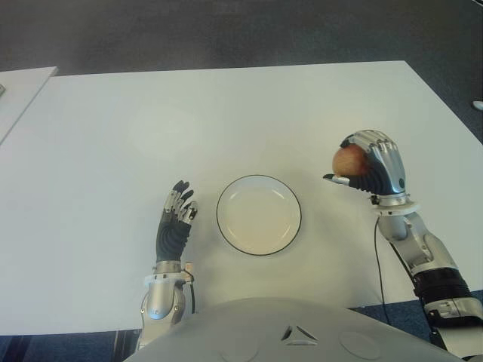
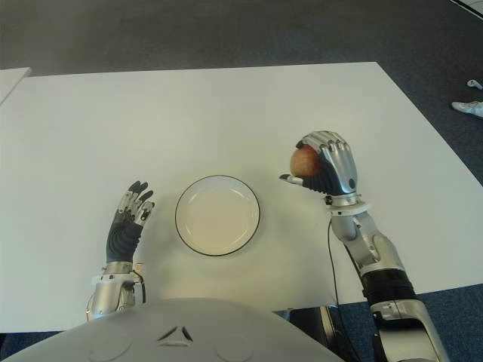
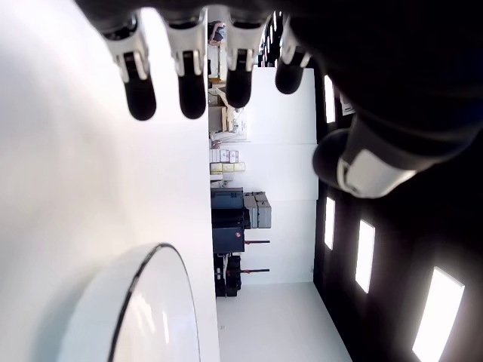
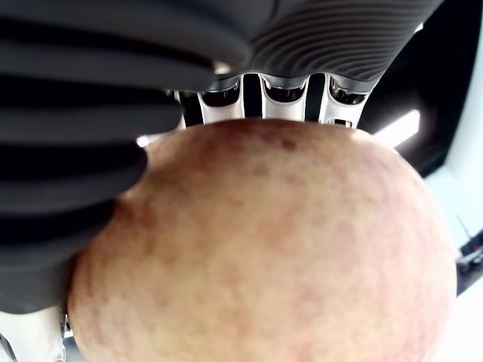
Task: Put the apples into the plate.
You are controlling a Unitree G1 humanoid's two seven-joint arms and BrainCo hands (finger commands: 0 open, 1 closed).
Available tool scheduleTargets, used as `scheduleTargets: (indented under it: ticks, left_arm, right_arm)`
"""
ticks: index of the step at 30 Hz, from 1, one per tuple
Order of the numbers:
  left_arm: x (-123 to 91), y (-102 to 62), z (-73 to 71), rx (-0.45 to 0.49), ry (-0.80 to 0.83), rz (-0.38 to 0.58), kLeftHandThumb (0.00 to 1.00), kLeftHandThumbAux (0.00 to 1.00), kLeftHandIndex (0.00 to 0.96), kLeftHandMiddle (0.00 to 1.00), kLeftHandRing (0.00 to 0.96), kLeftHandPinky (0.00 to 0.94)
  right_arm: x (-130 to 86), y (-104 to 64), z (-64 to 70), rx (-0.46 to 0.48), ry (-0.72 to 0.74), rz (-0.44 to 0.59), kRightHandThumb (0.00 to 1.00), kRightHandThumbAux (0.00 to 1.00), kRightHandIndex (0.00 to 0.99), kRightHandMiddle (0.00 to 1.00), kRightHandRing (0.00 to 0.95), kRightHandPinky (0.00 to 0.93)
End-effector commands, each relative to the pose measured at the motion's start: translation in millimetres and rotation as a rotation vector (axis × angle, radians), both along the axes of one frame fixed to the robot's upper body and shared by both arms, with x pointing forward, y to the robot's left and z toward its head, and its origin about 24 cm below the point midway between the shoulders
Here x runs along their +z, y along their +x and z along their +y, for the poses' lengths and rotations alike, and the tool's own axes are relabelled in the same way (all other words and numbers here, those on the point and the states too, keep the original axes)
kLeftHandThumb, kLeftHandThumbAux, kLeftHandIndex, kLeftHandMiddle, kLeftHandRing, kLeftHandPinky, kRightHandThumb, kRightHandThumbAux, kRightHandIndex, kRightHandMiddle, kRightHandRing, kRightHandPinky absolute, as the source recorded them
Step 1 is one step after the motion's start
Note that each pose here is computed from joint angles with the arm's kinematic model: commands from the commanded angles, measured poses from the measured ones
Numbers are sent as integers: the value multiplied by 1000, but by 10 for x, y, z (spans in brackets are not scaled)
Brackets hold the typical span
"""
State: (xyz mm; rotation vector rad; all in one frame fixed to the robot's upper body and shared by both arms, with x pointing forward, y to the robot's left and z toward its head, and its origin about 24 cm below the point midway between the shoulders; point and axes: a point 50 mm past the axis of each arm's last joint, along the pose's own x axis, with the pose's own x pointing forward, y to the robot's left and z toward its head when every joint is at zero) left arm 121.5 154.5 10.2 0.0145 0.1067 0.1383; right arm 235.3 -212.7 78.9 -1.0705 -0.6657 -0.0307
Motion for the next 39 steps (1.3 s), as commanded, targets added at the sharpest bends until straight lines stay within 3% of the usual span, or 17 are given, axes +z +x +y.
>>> scheduleTargets:
  ticks: [1, 8, 13, 19, 29, 39]
  left_arm:
    - [-46, -6, -32, -2, 2, 19, 111, 488, 82, 109, 132, 172]
    - [-66, 6, -53, -5, -4, 15, 99, 500, 96, 114, 127, 149]
    - [-67, 7, -67, -4, -7, 16, 91, 502, 96, 106, 116, 141]
    - [-71, 7, -85, -2, -5, 15, 80, 513, 100, 110, 123, 161]
    - [-72, 19, -157, 2, 3, 8, 56, 535, 108, 110, 132, 167]
    - [-90, 22, -216, 13, 24, 6, 32, 536, 99, 97, 107, 124]
  right_arm:
    - [21, -32, 111, 39, -6, 3, 750, 705, 441, 885, 890, 875]
    - [-71, -73, 391, 139, 14, 53, 750, 705, 441, 883, 881, 871]
    - [-40, -68, 478, 175, 18, 56, 750, 706, 441, 882, 880, 867]
    - [131, -29, 762, 270, -2, 31, 750, 706, 441, 874, 876, 859]
    - [125, -30, 880, 344, -62, 9, 749, 705, 442, 848, 863, 849]
    - [-18, -94, 1038, 412, -100, 28, 749, 703, 443, 825, 847, 836]
